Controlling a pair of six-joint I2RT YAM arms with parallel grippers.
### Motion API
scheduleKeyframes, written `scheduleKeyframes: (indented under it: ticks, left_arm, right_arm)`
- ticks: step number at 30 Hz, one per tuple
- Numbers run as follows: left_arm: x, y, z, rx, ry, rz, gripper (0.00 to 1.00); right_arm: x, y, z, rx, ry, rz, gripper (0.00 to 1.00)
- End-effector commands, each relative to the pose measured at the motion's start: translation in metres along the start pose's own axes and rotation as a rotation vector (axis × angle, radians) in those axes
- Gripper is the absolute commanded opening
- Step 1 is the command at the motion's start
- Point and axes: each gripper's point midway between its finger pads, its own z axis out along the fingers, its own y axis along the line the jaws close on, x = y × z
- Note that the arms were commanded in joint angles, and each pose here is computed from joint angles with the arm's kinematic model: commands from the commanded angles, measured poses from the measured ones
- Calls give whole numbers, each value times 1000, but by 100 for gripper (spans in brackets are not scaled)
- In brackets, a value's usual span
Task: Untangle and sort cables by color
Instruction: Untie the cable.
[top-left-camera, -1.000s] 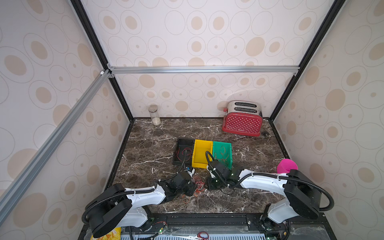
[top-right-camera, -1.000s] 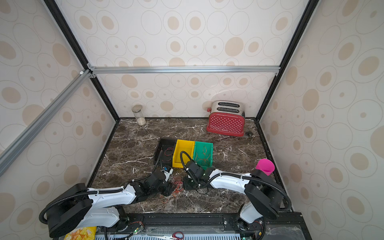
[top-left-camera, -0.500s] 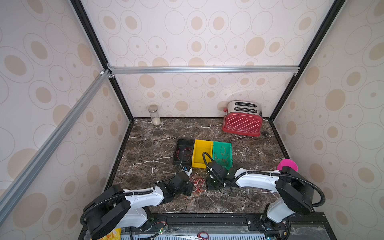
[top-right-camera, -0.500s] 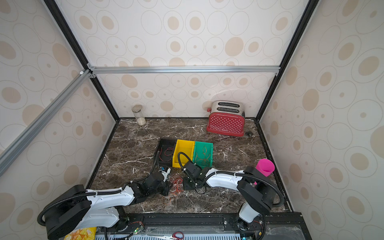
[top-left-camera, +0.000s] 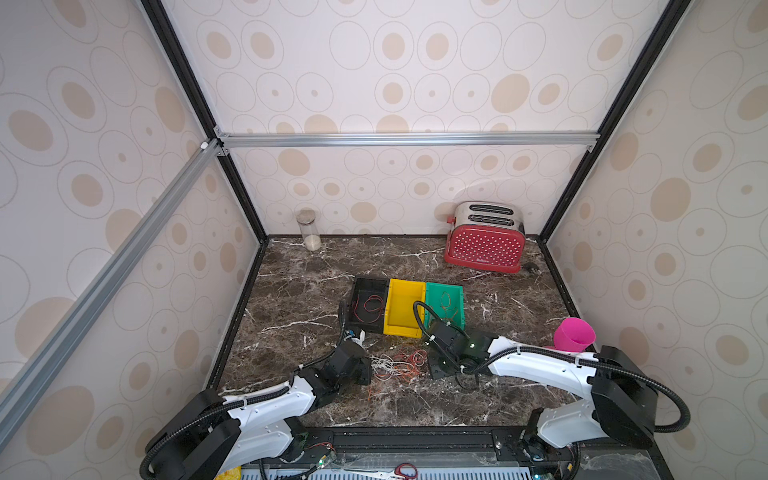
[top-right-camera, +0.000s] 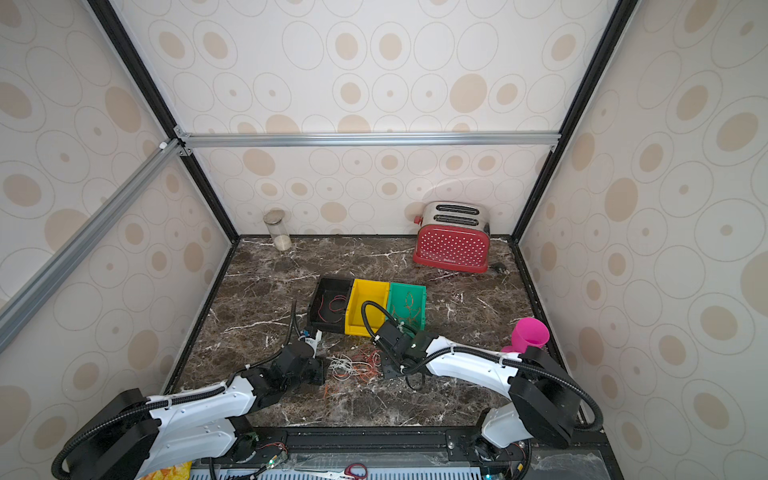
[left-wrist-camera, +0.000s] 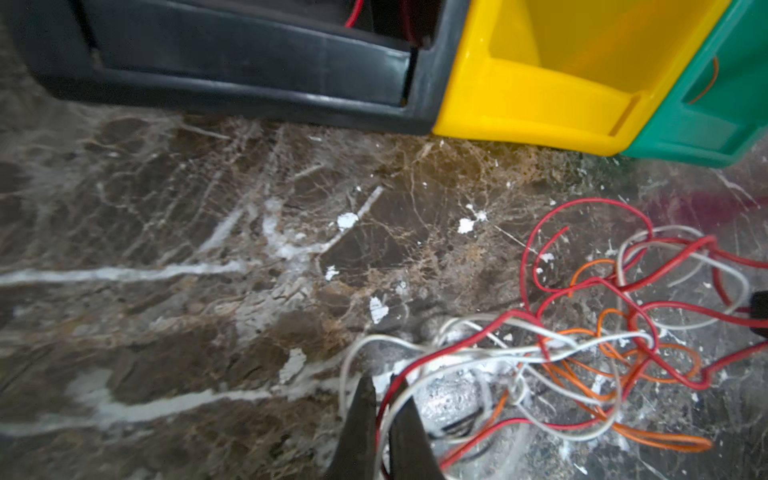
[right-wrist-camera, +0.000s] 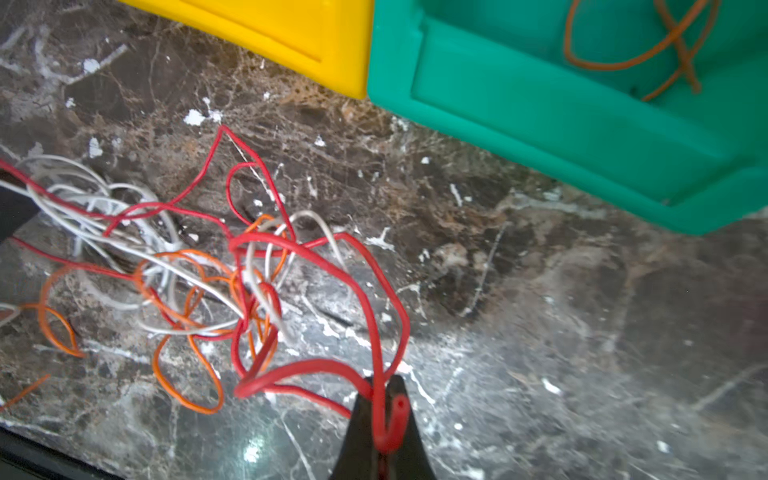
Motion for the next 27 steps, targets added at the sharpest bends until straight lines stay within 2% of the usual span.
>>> scheduleKeyframes:
  ticks: [1, 3, 6, 10, 15, 19, 24, 27]
  left_arm:
    - [1, 19, -3, -73, -4, -37, 9]
    - [0, 20, -4, -80, -6, -39, 8]
    - [-2, 20, -5, -75, -10, -40, 9]
    - [-7, 3, -4, 7, 7, -5, 19]
    - [-20, -26, -12, 140, -11, 33, 45]
    - [-28, -44, -21, 217, -20, 67, 58]
    - [-40, -58, -32, 251, -20, 113, 62]
    - [-47, -79, -43, 368, -50, 114, 63]
  right_arm:
    - [4, -25, -13, 72, 5, -44, 0]
    - [0, -20, -21, 16, -14, -60, 0]
    - [-4, 2, -34, -147, -34, -111, 0]
    - [-6, 29, -47, -296, -42, -190, 0]
    - [-7, 40, -41, -336, -31, -222, 0]
    - [-12, 47, -32, -342, -22, -226, 0]
    - [-13, 50, -16, -314, 28, -227, 0]
    - [-14, 52, -10, -311, 37, -224, 0]
